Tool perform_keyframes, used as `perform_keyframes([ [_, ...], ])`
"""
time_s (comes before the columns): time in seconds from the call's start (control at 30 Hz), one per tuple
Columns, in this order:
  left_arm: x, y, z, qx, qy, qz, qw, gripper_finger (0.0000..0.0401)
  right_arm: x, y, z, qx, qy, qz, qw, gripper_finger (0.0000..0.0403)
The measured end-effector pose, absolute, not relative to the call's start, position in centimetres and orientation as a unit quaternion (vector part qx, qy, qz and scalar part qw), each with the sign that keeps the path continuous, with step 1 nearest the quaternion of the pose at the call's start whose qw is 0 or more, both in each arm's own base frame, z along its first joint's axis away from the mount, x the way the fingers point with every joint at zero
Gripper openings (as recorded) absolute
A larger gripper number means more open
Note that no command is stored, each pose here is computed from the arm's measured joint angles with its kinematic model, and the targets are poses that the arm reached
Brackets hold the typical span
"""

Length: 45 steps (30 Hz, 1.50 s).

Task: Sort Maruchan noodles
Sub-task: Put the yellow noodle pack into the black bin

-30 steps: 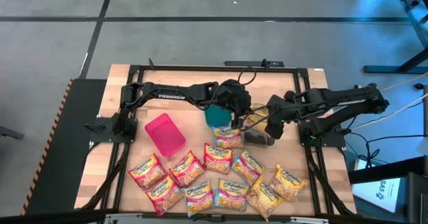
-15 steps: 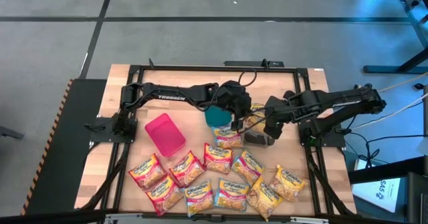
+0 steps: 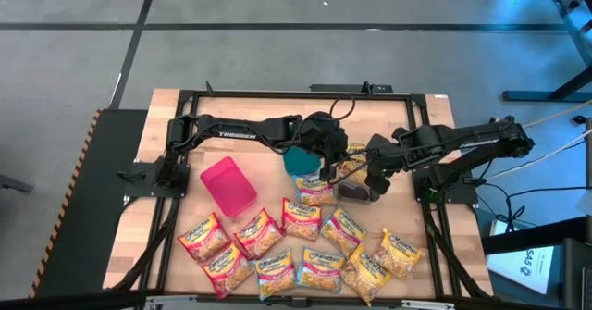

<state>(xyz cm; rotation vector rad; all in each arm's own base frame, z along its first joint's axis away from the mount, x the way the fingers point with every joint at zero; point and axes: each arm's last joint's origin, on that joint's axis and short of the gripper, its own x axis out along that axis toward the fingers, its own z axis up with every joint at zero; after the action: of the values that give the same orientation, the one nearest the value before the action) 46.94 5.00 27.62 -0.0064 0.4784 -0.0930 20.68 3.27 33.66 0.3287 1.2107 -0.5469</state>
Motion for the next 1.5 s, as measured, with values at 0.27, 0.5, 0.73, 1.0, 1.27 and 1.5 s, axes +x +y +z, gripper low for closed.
perform_keyframes([
  [0.27, 47.0, 5.0, 27.7, -0.002, 0.230, -0.046, 0.972, 0.0000, 20.7, 3.3, 33.7, 0.151, 0.560, -0.253, 0.775, 0.0004],
  [0.5, 47.1, 5.1, 28.1, 0.006, 0.211, -0.044, 0.976, 0.0012, 20.6, 3.3, 33.7, 0.152, 0.561, -0.252, 0.774, 0.0002],
  [0.73, 47.1, 5.0, 28.1, 0.005, 0.210, -0.047, 0.977, 0.0066, 20.7, 3.2, 33.7, 0.149, 0.557, -0.256, 0.776, 0.0001],
  [1.0, 46.6, 5.6, 28.1, 0.000, 0.235, -0.042, 0.971, 0.0084, 20.6, 3.2, 33.7, 0.148, 0.558, -0.256, 0.775, 0.0000],
  [1.27, 45.5, 6.6, 28.6, -0.005, 0.265, -0.020, 0.964, 0.0085, 20.5, 3.2, 33.7, 0.152, 0.561, -0.265, 0.769, 0.0000],
  [1.5, 44.4, 6.8, 29.1, -0.008, 0.299, -0.004, 0.954, 0.0085, 20.5, 3.2, 33.7, 0.155, 0.555, -0.273, 0.770, 0.0000],
])
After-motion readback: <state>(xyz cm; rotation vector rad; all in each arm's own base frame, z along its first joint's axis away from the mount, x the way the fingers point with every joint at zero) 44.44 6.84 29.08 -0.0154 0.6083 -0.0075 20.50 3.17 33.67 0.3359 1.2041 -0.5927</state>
